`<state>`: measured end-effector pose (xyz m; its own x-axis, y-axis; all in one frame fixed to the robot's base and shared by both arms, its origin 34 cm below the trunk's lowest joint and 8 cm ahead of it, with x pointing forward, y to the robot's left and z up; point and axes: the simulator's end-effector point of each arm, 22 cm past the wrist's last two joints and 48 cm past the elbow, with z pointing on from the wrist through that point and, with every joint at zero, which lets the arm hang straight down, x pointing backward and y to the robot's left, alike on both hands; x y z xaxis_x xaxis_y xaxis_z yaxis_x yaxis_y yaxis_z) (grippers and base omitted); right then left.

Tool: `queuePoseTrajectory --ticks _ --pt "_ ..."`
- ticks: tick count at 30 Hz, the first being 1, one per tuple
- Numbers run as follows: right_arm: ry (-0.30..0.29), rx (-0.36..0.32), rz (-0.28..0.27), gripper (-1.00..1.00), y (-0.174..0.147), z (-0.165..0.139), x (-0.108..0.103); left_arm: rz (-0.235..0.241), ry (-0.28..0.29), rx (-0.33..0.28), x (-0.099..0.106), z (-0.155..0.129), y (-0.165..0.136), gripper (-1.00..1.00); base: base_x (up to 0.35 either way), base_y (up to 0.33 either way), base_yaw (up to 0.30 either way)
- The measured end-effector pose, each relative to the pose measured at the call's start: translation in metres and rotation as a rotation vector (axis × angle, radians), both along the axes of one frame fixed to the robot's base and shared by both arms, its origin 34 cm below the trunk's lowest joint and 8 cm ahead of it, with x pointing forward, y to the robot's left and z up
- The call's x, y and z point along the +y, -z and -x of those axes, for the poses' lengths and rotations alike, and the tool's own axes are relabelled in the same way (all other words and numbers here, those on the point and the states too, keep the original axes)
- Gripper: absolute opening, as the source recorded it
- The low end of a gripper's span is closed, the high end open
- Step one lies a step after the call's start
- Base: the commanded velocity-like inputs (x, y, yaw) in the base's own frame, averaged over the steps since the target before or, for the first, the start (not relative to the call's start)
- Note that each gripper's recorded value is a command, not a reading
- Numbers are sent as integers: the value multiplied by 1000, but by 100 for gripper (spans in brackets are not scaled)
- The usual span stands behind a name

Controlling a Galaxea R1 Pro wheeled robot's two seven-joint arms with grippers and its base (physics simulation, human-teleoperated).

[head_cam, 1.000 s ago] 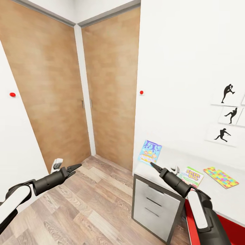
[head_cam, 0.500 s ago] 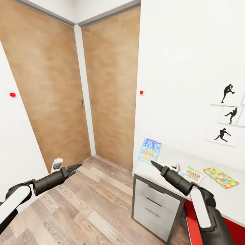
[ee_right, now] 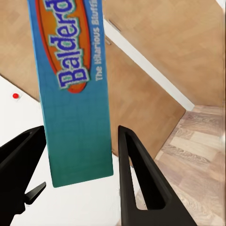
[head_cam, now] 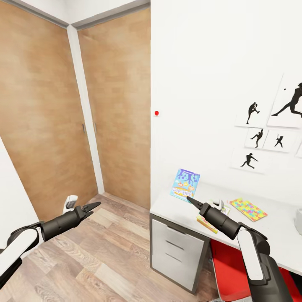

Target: Put all the toys in the child's room - the three board games (two on the bed and one on the table), the two jigsaw puzzles on the table, and the tennis ball on the table - inside the toy box on the table in the child's room.

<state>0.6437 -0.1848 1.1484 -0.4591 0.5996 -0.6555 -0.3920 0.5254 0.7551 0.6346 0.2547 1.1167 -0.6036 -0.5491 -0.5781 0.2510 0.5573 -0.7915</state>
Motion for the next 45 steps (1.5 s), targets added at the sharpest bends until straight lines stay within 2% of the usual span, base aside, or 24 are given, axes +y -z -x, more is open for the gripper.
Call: queuePoseTrajectory --ticks 38,45 --pt "-1 7 1 -100 3 0 1 -1 -1 1 0 0 0 100 0 0 -278" --pt "-1 6 2 -100 3 0 1 -1 -1 1 0 0 0 100 114 0 -278"
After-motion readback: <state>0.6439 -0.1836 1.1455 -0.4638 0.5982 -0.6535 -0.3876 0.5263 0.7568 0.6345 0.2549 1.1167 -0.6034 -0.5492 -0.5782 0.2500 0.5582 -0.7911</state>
